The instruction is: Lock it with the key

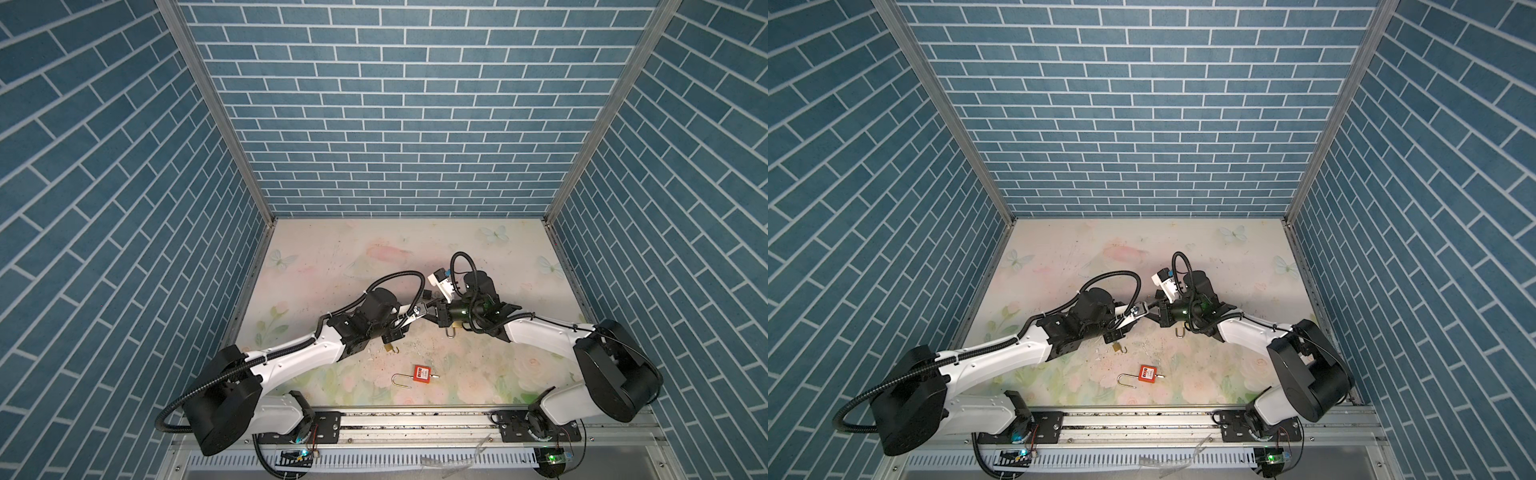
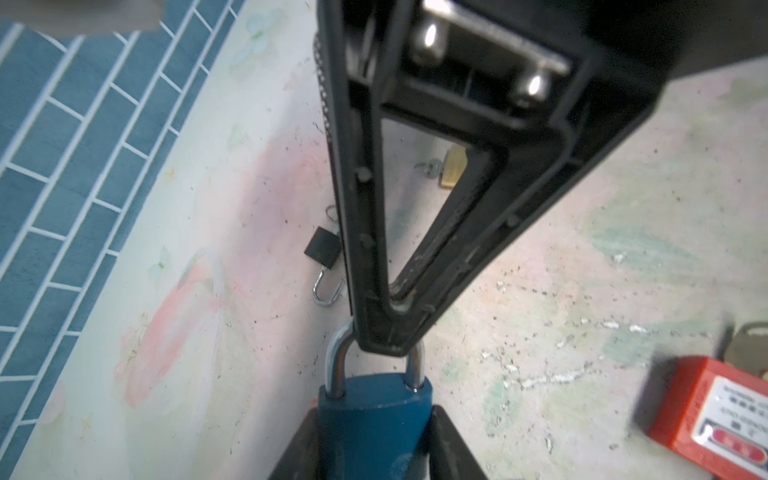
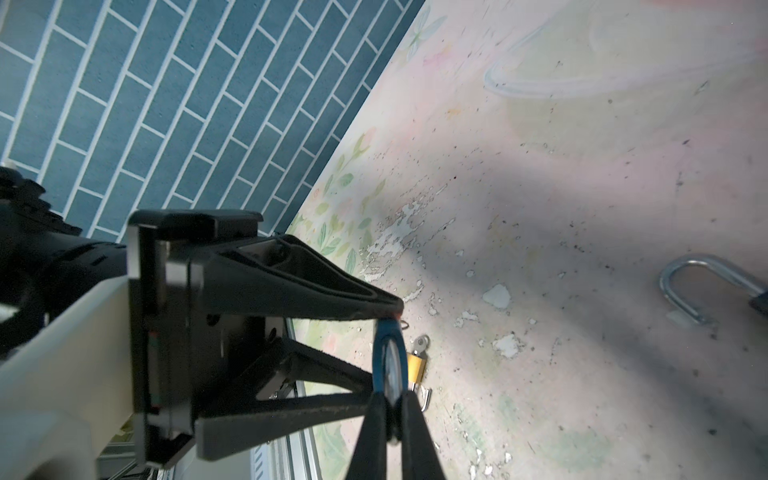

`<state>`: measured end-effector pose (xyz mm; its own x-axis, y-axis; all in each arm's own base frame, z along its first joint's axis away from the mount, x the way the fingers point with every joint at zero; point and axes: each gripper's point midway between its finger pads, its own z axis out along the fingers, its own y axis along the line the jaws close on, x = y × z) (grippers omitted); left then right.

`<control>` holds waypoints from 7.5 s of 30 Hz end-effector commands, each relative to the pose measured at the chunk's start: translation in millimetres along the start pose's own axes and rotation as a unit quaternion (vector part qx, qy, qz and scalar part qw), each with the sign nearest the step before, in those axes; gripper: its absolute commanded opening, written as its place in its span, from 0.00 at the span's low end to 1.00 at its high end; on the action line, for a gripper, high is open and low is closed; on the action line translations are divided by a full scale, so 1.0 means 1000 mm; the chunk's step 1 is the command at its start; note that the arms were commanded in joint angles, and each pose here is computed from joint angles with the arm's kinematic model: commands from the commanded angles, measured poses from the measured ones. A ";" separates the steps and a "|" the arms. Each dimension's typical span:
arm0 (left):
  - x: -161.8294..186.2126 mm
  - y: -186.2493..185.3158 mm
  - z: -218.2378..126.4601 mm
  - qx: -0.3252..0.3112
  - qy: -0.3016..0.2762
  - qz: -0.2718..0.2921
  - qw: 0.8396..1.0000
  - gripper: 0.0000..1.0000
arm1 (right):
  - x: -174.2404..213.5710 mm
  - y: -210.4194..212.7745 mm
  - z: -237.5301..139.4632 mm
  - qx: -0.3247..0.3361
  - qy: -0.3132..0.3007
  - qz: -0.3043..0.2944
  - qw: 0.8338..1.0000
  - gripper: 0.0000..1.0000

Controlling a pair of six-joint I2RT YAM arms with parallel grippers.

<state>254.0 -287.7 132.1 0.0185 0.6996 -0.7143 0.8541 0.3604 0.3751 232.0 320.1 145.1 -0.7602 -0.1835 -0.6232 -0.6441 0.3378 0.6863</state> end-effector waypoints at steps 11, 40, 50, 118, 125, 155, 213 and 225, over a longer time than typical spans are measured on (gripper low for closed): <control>-0.062 0.054 -0.026 -0.130 -0.144 -0.144 0.970 0.00 | -0.082 0.018 -0.089 0.106 -0.106 -0.052 0.987 0.42; 0.015 0.130 -0.065 -0.120 -0.268 -0.807 0.513 0.00 | -0.076 0.056 -0.021 0.039 -0.253 -0.221 0.941 0.44; 0.021 0.126 -0.064 -0.100 -0.272 -0.817 0.498 0.00 | -0.086 0.055 0.029 -0.007 -0.212 -0.187 0.959 0.40; 0.110 0.167 -0.100 -0.286 -0.073 -0.775 0.559 0.00 | -0.043 0.003 0.032 0.046 -0.152 -0.109 0.981 0.00; 0.146 0.107 -0.053 -0.240 0.102 -0.763 0.592 0.00 | -0.043 -0.013 0.026 0.086 -0.136 -0.121 0.979 0.00; 0.173 0.083 0.026 -0.123 0.328 -0.525 0.776 0.00 | -0.028 -0.031 0.045 0.086 -0.092 -0.081 0.989 0.00; 0.070 0.192 -0.134 -0.298 -0.047 -0.504 0.809 0.79 | -0.009 -0.065 0.132 0.076 0.043 0.015 0.996 0.00; 0.063 0.186 -0.156 -0.318 -0.119 -0.485 0.806 0.84 | -0.003 -0.065 0.169 0.058 0.075 0.028 0.995 0.00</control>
<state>329.9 -82.5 237.4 -0.3853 -0.2022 -0.9004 0.0834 0.9641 -0.2522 295.0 446.3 43.1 -0.7810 -0.2878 -0.5543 -0.6202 0.4620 0.6340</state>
